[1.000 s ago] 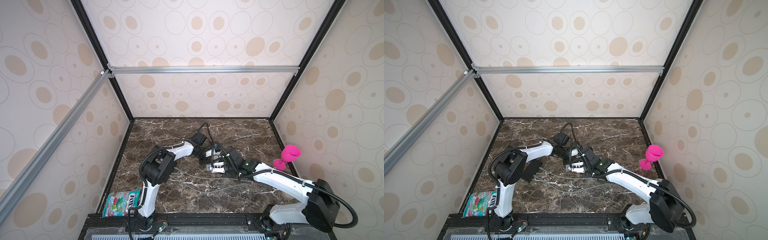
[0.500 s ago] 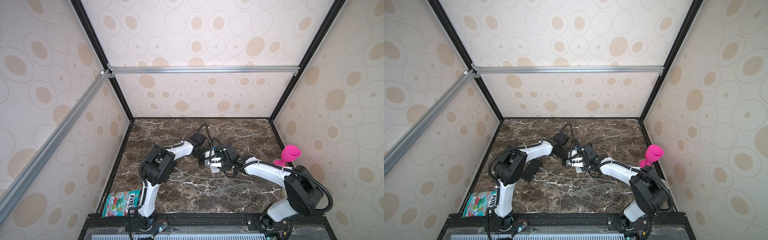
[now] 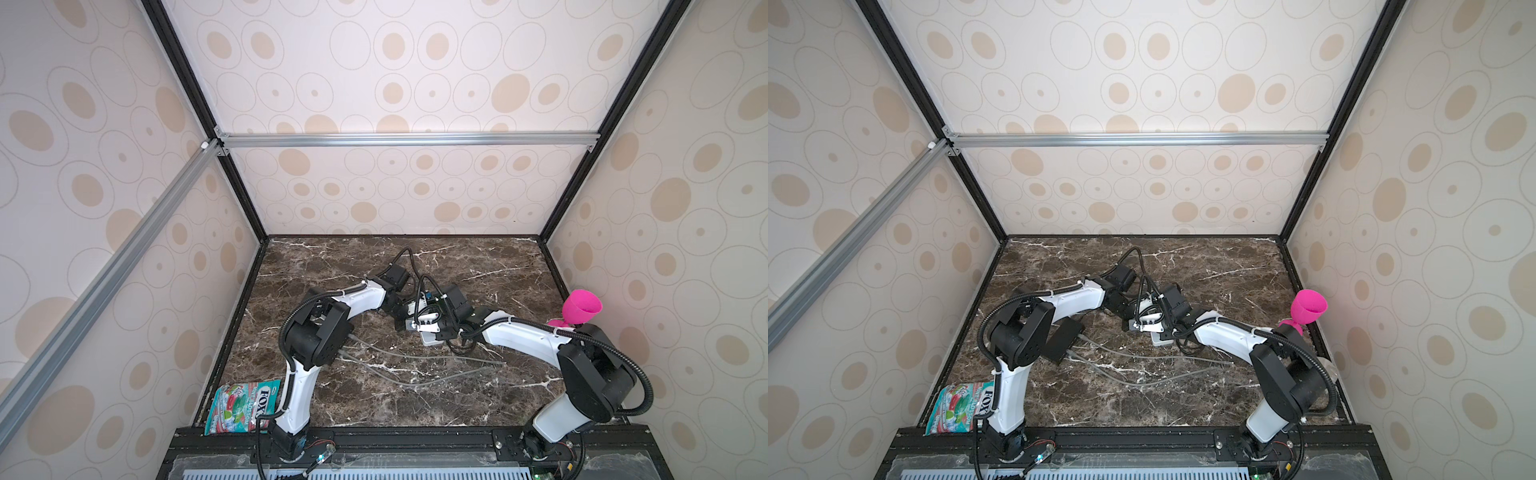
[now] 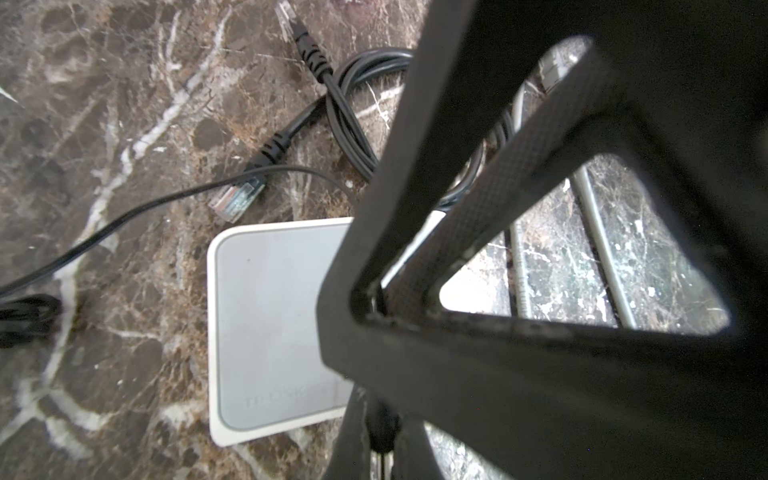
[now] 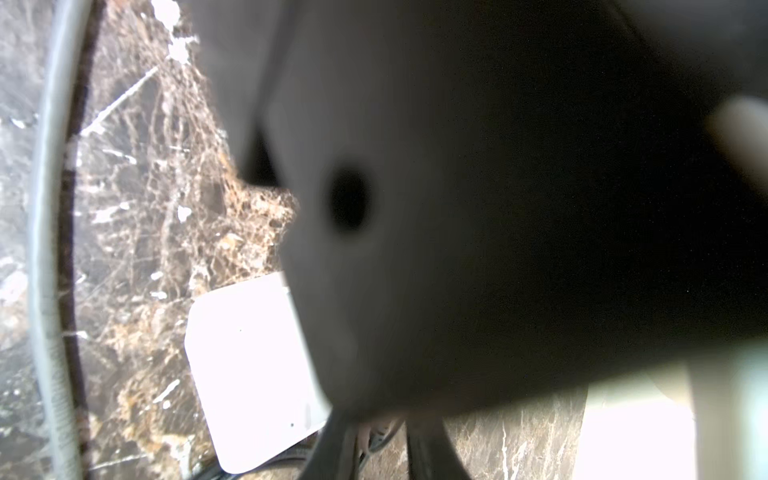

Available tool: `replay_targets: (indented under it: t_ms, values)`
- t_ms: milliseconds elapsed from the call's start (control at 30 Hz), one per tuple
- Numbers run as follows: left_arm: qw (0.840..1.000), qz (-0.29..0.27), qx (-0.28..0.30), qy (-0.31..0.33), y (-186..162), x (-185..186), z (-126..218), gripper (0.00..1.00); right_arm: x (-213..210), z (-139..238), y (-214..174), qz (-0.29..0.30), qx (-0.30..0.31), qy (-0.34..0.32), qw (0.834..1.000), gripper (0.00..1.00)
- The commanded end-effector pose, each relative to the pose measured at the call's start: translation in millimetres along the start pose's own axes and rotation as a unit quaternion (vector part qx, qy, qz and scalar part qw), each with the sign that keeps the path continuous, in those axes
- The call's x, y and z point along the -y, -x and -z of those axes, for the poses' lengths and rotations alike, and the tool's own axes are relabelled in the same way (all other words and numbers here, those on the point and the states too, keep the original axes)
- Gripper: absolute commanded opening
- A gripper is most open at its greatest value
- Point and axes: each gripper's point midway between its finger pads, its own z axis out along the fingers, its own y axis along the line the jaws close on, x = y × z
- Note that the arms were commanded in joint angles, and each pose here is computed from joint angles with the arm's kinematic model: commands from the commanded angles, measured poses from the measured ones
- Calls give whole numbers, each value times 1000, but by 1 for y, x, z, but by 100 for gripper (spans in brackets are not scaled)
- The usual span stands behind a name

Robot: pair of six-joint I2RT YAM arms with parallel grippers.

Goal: Insert the plug into the switch port

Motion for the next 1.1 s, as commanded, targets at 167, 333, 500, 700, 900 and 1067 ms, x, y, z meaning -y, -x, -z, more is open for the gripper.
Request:
replay_targets:
  t_ms: [167,333,500,700,900,1067]
  values:
    - [999,-27,24,-24,17,8,8,0,-13,-10,-3,19,-11,32,999,21]
    - [998,-37,38,-39,22,16,12,0,-17,-13,-5,27,-18,36,999,21]
    - [996,-41,50,-65,26,25,17,0,-19,-12,-5,33,-15,25,999,20]
    - [995,-38,50,-72,25,26,18,0,-9,9,4,24,37,-43,998,20]
    - [995,-32,43,-79,23,26,16,0,-13,27,1,42,45,-60,996,24]
    - [995,-35,47,-87,25,30,18,0,-8,30,5,39,54,-75,995,27]
